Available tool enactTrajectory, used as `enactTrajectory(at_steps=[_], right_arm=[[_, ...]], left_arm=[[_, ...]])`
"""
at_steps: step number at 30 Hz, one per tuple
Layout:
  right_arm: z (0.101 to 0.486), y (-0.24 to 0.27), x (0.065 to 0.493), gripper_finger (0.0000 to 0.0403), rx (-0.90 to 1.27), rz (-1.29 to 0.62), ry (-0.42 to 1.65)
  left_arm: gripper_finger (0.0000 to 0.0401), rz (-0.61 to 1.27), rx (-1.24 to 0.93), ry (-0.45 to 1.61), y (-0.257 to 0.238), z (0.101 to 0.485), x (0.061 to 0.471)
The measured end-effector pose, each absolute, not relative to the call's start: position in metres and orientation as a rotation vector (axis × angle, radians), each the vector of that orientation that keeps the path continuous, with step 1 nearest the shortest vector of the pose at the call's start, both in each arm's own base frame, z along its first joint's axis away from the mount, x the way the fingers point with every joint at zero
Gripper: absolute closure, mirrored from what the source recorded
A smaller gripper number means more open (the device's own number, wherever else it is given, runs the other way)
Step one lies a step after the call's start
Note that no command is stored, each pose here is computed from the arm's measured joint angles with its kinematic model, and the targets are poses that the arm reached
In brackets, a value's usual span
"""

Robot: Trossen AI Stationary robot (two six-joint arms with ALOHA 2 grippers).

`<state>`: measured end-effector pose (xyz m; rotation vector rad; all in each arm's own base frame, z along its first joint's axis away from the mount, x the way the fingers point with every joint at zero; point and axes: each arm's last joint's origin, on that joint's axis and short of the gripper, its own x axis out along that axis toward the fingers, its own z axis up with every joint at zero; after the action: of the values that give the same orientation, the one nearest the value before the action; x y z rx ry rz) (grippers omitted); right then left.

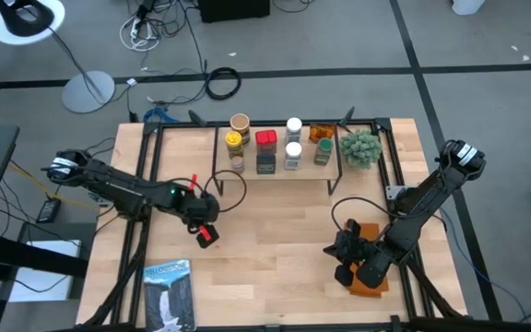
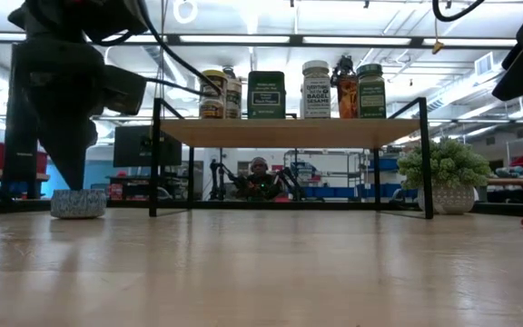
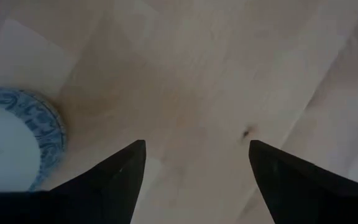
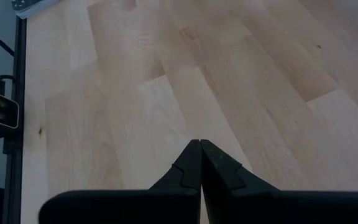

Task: Shelf spices
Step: Move the white candle to the top left of the table

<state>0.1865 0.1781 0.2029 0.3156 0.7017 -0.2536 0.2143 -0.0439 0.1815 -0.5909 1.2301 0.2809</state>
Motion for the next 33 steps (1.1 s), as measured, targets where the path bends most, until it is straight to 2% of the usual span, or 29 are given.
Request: enactTrajectory(at_steps=[3, 9, 15, 20, 25, 33], right_arm=[[0.203, 0.178, 0.187, 0.0401, 0.313, -0.252, 0.702], [0.203, 0.178, 0.187, 0.0401, 0.319, -0.254, 0.7], [0.203, 0.179, 0.187, 0.0401, 0.326, -0.248, 0.705], [0.203, 0.178, 0.187, 0.0401, 0.327, -0.25, 0.705], [0.203, 0.178, 0.187, 0.0401, 0.327, -0.251, 0.705], [0.203, 0.178, 0.187, 0.0401, 0.327, -0.251, 0.705]], left_arm=[[0.0109, 0.313, -0.569, 1.245, -0.043, 0.181, 0.212], [0.0109, 0.622, -0.446, 1.306, -0.03, 0.177, 0.194], [0.0109, 0.518, -0.481, 1.211, -0.035, 0.179, 0.206], [0.0109, 0.508, -0.497, 1.186, -0.036, 0.18, 0.208], [0.0109, 0.506, -0.482, 1.217, -0.034, 0.179, 0.206], [0.0109, 0.573, -0.342, 1.342, -0.019, 0.177, 0.194]])
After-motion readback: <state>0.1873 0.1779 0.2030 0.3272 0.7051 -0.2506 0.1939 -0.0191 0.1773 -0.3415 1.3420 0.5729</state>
